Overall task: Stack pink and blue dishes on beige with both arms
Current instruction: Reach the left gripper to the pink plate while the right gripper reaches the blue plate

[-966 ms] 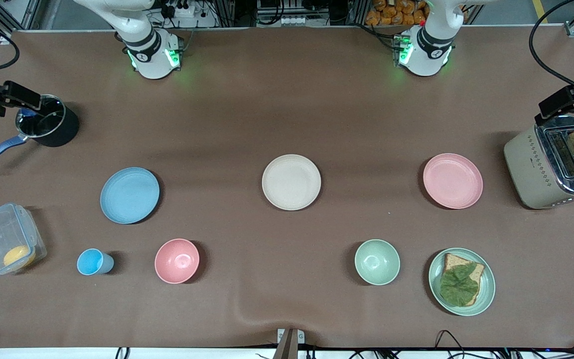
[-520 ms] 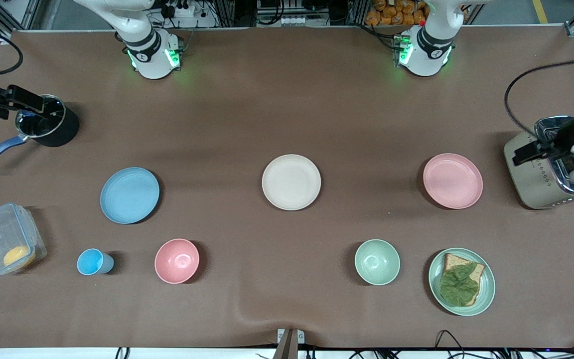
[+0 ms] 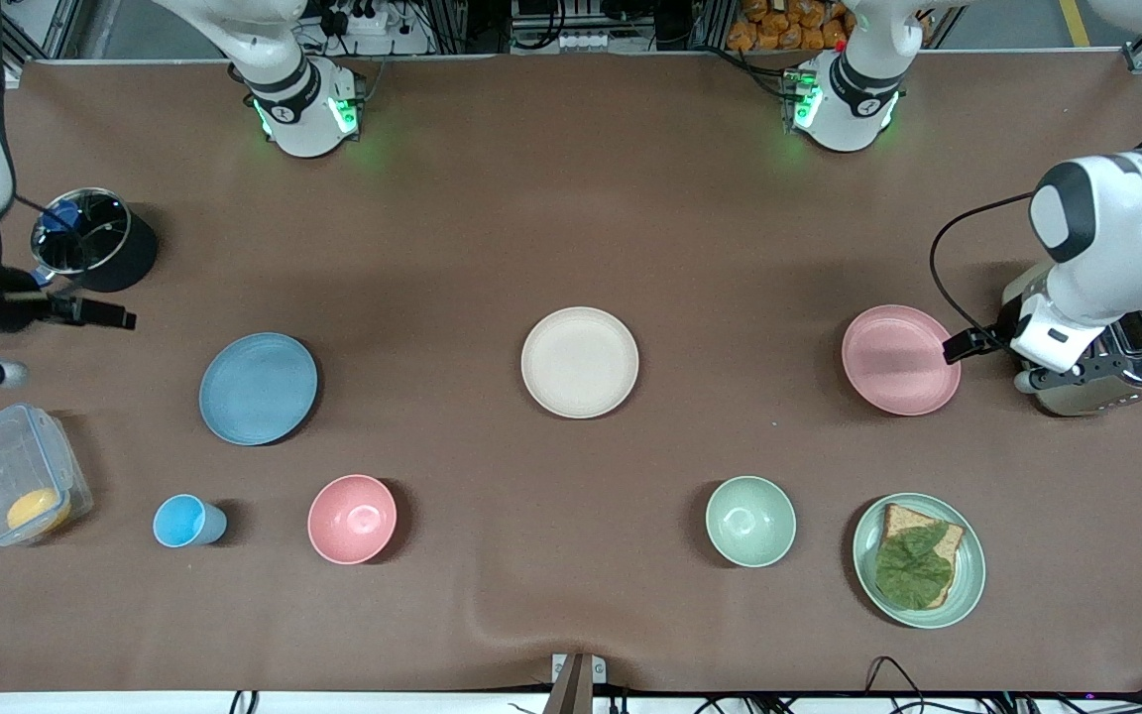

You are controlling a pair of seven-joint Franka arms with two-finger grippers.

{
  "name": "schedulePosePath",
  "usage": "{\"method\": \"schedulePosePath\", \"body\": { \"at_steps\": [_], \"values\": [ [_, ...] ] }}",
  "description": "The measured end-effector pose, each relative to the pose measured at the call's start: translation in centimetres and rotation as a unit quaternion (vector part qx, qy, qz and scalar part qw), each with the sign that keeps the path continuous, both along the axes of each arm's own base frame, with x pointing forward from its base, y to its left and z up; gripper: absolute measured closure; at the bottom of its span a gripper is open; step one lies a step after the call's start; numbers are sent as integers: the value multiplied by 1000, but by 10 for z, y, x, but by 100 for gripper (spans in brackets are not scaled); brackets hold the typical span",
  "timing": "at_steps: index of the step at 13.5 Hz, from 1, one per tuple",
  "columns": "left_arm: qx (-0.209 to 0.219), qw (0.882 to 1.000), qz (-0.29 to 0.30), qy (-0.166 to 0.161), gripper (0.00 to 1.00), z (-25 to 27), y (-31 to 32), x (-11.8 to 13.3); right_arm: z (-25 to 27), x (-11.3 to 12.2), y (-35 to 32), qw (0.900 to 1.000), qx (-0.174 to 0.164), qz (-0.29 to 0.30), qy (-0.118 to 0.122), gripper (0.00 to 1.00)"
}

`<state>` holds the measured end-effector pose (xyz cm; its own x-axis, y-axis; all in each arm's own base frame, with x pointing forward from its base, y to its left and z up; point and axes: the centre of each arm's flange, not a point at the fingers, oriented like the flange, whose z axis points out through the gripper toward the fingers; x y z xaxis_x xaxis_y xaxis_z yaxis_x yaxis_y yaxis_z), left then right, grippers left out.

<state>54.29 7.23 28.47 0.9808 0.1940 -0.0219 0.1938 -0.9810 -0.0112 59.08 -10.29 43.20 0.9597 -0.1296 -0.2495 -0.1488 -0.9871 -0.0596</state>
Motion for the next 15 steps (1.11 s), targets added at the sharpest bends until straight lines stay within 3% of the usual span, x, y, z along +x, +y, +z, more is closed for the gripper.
{"method": "schedulePosePath", "body": {
  "at_steps": [5,8,9,15],
  "values": [
    [0,1000,6,12,0,-79,30,-3,-87,28,-17,1000,-17,1,-25,0],
    [-1,1000,8,16,2,-94,33,-5,-140,21,-19,999,-20,6,-47,0],
    [-1,1000,7,15,7,-93,33,-4,-153,16,-16,999,-18,8,-42,0],
    [-1,1000,5,13,76,-92,31,-1,-243,3,-11,1000,-7,10,-2,0]
  ]
}}
